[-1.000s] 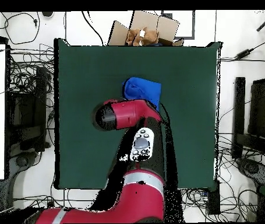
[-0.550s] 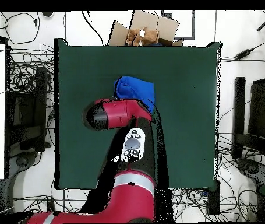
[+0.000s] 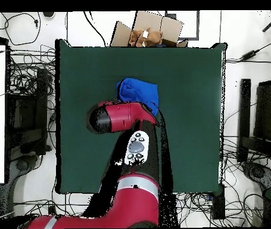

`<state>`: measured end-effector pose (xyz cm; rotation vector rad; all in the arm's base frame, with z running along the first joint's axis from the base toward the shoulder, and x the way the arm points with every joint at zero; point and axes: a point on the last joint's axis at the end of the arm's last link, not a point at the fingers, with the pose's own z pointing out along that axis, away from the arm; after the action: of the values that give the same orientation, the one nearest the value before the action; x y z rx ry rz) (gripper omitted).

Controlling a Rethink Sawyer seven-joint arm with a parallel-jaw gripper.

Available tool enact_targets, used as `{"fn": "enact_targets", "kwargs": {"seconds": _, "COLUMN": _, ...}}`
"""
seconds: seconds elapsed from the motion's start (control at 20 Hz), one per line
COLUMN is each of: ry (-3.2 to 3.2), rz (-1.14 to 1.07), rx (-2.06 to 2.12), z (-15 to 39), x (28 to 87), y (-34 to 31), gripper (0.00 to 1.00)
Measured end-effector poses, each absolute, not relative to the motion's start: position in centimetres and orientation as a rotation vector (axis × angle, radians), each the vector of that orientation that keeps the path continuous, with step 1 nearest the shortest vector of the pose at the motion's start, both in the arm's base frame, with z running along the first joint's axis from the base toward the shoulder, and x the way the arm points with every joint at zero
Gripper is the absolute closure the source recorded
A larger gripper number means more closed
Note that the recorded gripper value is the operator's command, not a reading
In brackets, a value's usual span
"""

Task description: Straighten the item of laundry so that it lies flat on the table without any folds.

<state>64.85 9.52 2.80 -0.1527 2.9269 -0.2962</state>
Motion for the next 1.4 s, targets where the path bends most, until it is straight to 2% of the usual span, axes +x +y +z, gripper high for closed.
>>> {"fn": "enact_targets", "kwargs": {"seconds": 0.45, "ry": 2.917, "rz": -0.235, "rx": -0.103, "z": 3.0, "x": 65.4, "y": 12.6, "gripper": 1.0}}
{"fn": "enact_targets", "kwargs": {"seconds": 0.5, "ry": 2.91, "rz": -0.215, "rx": -0.088, "z": 3.2, "x": 65.6, "y": 13.5, "gripper": 0.0}}
{"fn": "enact_targets", "kwargs": {"seconds": 0.95, "ry": 2.889, "rz": -0.16, "rx": -0.012, "z": 3.7, "x": 67.5, "y": 15.3, "gripper": 0.0}}
{"fn": "enact_targets", "kwargs": {"seconds": 1.4, "ry": 2.874, "rz": -0.079, "rx": 0.063, "z": 3.7, "x": 72.3, "y": 19.4, "gripper": 0.0}}
